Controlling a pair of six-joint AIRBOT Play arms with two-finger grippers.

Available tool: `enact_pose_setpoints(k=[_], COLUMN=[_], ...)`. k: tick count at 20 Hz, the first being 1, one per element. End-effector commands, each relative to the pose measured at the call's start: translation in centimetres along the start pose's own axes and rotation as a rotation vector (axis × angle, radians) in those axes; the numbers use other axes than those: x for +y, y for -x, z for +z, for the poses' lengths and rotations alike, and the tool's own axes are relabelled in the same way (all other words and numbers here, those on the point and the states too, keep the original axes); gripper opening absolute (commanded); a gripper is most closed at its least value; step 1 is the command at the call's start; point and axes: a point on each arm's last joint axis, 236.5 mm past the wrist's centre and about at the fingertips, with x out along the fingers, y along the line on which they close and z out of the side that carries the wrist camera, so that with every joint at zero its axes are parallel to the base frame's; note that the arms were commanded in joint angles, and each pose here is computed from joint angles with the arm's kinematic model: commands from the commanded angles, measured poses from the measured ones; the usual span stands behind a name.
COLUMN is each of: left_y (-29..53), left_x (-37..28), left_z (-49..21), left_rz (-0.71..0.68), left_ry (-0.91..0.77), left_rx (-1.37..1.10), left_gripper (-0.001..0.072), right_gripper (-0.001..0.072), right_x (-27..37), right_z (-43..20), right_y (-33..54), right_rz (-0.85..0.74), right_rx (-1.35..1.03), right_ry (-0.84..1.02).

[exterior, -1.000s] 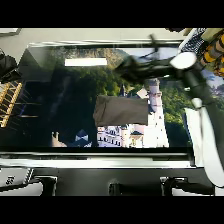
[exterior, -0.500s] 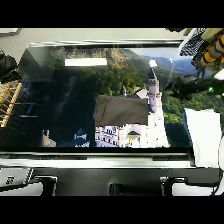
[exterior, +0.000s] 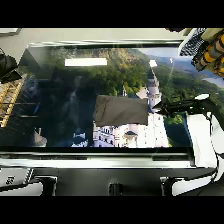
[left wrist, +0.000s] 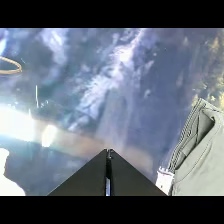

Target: Fold the clothes and pants, and hang the long-sleeved shirts on hangers.

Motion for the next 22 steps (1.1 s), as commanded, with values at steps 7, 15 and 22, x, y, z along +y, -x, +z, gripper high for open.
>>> enact_pose_setpoints(k=[7,15,22], left_y=[-0.2,-0.3,-0.3], left_x=[0.1,0.1,0.1], left_z=[0.0,0.0,0.0], left_rz=[0.001,0.002,0.002], left_ry=[0.001,0.001,0.001], left_rx=[0.005,0.006,0.006], left_gripper=[0.0016,0.0016,0.0016], right_gripper=[0.0435,0.0033,0.0030], right_x=[1.5,4.2,15.2], right_z=[-1.2,-2.1,8.0], right_y=[-5.8,-6.8,1.7], right_rz=[-0.083,-0.044,0.003], right_rx=[0.023,0.063,-0.261], right_ry=[0.126,0.157,0.198])
